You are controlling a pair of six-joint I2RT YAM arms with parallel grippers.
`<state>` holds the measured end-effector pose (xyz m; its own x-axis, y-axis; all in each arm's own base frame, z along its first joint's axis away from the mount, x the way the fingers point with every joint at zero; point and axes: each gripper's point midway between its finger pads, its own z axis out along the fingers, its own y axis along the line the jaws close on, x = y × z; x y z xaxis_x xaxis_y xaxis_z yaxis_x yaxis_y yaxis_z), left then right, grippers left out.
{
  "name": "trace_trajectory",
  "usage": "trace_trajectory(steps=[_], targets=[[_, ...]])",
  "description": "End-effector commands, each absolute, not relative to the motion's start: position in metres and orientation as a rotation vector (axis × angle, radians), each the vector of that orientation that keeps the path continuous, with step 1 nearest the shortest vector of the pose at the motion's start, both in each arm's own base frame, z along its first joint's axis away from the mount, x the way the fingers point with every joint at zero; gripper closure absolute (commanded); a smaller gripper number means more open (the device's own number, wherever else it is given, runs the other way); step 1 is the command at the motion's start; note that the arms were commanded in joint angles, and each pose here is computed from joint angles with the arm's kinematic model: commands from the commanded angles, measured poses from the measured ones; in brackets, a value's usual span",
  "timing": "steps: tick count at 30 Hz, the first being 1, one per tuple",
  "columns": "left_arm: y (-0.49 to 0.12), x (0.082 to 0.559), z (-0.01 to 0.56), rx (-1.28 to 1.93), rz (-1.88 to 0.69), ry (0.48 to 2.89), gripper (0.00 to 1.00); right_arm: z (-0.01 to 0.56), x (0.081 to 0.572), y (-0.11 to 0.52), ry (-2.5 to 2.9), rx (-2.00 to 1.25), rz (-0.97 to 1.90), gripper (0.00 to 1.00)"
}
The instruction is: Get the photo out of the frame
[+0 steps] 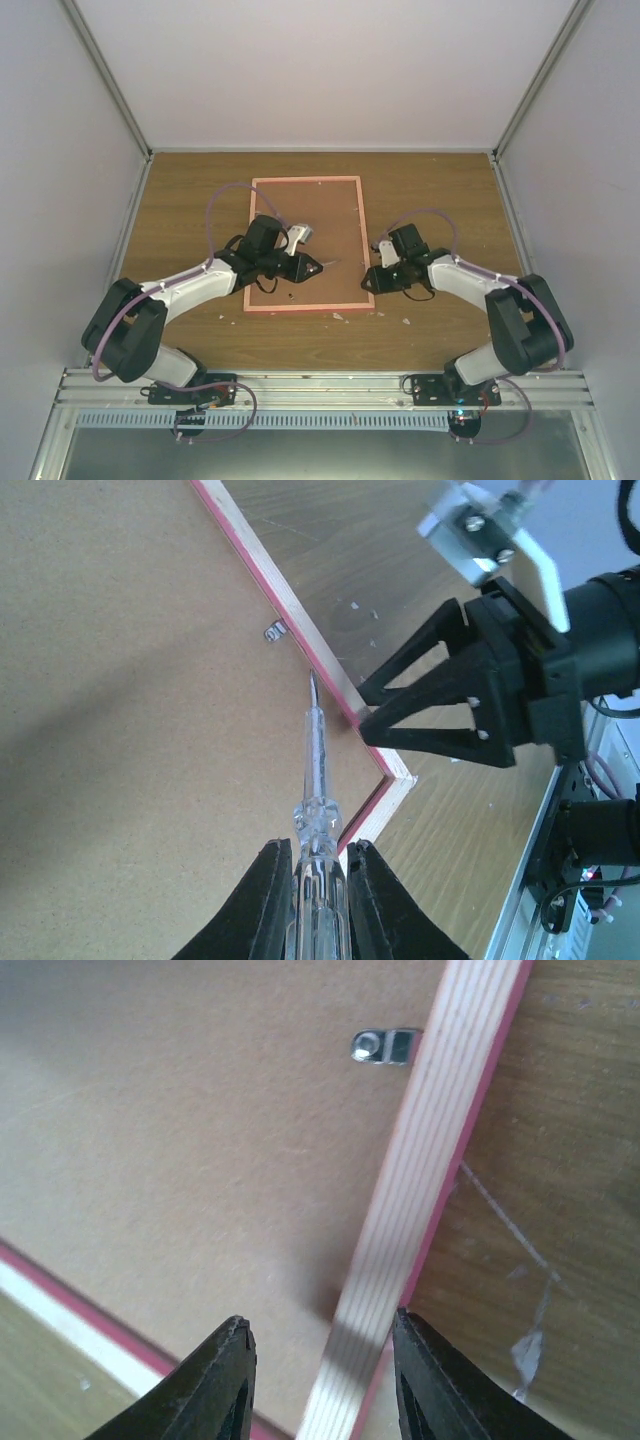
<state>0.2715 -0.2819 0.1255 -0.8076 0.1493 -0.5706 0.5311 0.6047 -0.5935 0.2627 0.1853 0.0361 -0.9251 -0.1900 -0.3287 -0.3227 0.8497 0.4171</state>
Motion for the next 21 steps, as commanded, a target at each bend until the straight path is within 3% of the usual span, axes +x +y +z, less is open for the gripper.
trace_trajectory(steps=[1, 10, 21], targets=[[-0.286, 0.274, 0.125, 0.551, -1.125, 2.333, 1.00, 0.061, 0.261, 0.192, 2.675, -0.373, 0.754, 0.60], [-0.296, 0.278, 0.110, 0.576, -1.119, 2.350, 1.00, 0.078, 0.325, 0.165, 2.538, -0.194, 0.700, 0.62], [-0.320, 0.291, 0.096, 0.651, -1.083, 2.357, 1.00, 0.069, 0.389, 0.176, 2.489, -0.143, 0.760, 0.64]])
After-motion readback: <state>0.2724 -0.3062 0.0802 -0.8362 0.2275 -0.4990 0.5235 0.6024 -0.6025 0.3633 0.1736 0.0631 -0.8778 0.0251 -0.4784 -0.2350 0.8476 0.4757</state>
